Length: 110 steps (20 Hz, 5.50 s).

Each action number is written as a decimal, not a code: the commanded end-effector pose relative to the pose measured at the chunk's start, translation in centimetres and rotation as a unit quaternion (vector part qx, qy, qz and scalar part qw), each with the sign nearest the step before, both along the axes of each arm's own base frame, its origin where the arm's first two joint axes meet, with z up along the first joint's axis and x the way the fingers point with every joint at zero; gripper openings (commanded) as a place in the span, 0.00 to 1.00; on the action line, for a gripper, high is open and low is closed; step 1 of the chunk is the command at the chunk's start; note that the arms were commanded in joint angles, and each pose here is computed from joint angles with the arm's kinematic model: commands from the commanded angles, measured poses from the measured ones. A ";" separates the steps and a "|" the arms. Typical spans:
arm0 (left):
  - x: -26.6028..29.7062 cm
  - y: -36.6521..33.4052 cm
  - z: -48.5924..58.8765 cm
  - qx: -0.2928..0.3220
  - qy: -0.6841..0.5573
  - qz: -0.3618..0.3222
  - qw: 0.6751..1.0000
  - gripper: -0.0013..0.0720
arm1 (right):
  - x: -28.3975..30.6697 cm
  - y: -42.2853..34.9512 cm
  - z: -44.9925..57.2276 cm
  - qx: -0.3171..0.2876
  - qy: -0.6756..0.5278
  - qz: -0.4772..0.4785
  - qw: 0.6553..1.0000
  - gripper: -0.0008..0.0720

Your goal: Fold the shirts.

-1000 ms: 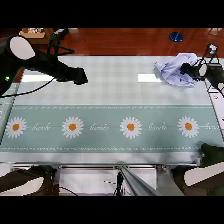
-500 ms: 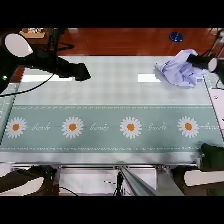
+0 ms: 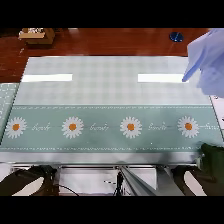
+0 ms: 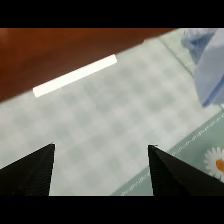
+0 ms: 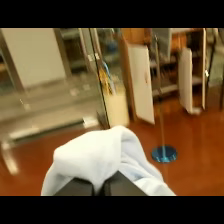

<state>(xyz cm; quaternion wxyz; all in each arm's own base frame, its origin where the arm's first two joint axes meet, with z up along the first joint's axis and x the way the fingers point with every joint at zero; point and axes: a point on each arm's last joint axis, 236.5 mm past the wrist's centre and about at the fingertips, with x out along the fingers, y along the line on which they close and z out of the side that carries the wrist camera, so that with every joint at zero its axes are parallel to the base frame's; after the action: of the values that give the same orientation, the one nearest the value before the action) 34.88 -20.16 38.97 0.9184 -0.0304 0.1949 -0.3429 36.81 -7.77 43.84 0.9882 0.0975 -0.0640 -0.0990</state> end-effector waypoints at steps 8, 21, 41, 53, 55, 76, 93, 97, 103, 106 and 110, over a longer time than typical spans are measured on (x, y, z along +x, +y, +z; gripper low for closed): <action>-10.8 4.8 4.0 0.049 -0.030 0.024 0.998 1.00 | -9.4 3.1 0.1 0.007 0.043 0.023 0.999 0.05; -10.2 5.2 -1.7 0.094 0.060 0.022 0.994 1.00 | -7.9 32.8 -22.3 0.009 0.440 0.498 0.747 0.05; -7.0 11.0 -12.8 0.224 0.193 0.114 0.948 1.00 | -0.9 7.2 -28.3 -0.092 0.563 0.127 0.811 0.69; -13.1 8.7 -41.8 0.060 0.496 0.079 0.863 0.99 | -4.5 5.3 -40.4 0.122 0.609 0.179 0.763 0.69; -13.8 7.4 -43.5 0.029 0.513 0.066 0.856 0.99 | -4.9 6.1 -41.9 0.133 0.611 0.192 0.756 0.69; -13.7 2.4 -52.2 -0.050 0.625 0.047 0.778 0.05 | -6.0 9.4 -41.9 0.192 0.611 0.237 0.730 0.68; -14.0 1.6 -49.3 -0.053 0.602 0.007 0.797 0.04 | -6.4 18.7 -51.0 0.306 0.632 0.299 0.646 0.82; -14.1 1.5 -48.7 -0.054 0.598 0.001 0.800 0.04 | -5.1 21.6 -53.8 0.282 0.635 0.284 0.661 0.81; -14.1 1.5 -48.6 -0.055 0.597 0.001 0.801 0.04 | -4.1 25.3 -55.9 0.327 0.627 0.272 0.653 0.66; -13.5 1.5 -48.3 -0.055 0.590 0.000 0.805 0.04 | -5.0 27.4 -56.8 0.327 0.637 0.281 0.639 0.62; -10.4 1.1 -45.6 -0.058 0.548 -0.014 0.834 0.04 | -4.1 27.7 -54.5 0.310 0.620 0.322 0.645 0.05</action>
<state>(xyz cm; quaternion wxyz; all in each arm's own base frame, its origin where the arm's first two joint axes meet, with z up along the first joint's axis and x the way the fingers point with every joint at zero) 22.78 -18.86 -8.26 0.6362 -0.2714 0.6662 -0.2788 32.13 19.15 -12.13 0.6745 0.3309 0.6442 0.1436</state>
